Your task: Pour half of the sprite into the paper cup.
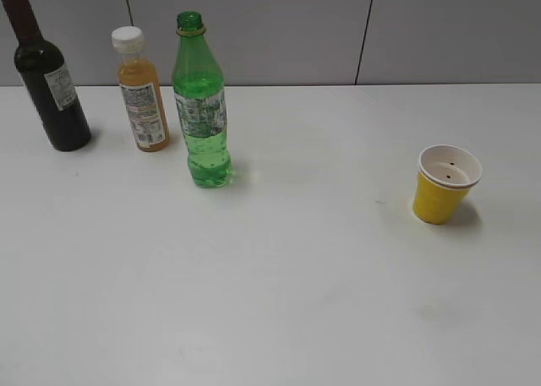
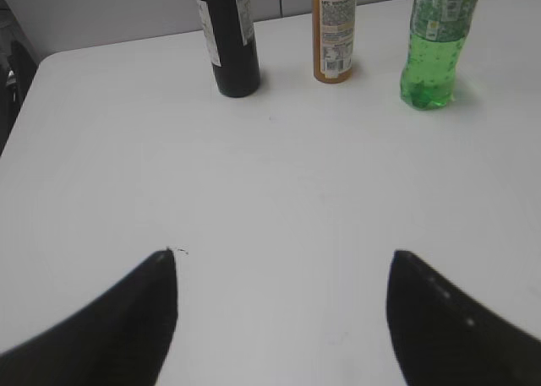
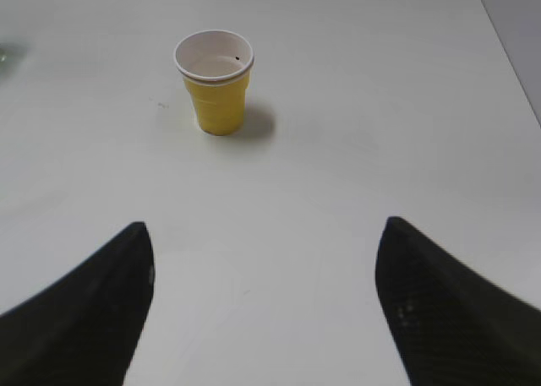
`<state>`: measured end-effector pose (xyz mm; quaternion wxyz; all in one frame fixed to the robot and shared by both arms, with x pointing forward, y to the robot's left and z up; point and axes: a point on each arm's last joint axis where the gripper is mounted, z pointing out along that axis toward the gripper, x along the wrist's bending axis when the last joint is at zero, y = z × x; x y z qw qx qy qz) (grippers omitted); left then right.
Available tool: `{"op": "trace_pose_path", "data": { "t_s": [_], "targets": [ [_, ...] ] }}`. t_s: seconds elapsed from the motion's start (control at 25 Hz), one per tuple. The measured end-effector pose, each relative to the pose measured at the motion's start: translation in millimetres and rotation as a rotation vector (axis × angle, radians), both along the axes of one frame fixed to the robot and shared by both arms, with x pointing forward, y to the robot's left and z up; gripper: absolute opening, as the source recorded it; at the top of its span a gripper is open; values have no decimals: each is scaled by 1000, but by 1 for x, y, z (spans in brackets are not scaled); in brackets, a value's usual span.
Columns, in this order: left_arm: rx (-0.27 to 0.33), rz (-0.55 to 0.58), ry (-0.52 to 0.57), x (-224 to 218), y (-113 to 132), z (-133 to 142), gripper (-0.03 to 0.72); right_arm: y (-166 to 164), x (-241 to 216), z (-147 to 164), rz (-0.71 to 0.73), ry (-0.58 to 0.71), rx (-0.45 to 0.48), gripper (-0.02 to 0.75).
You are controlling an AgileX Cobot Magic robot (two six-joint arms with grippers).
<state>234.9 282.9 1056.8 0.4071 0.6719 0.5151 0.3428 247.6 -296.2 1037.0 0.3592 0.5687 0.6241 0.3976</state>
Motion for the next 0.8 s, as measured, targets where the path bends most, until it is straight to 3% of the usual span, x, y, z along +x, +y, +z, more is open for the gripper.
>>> {"op": "trace_pose_path", "data": {
  "t_s": [0.28, 0.8],
  "targets": [
    [0, 0, 0, 0, 0, 0, 587, 0, 0, 1, 0, -5, 0, 616],
    [0, 0, 0, 0, 0, 0, 587, 2, 29, 28, -5, -158, 13, 616]
  ]
}}
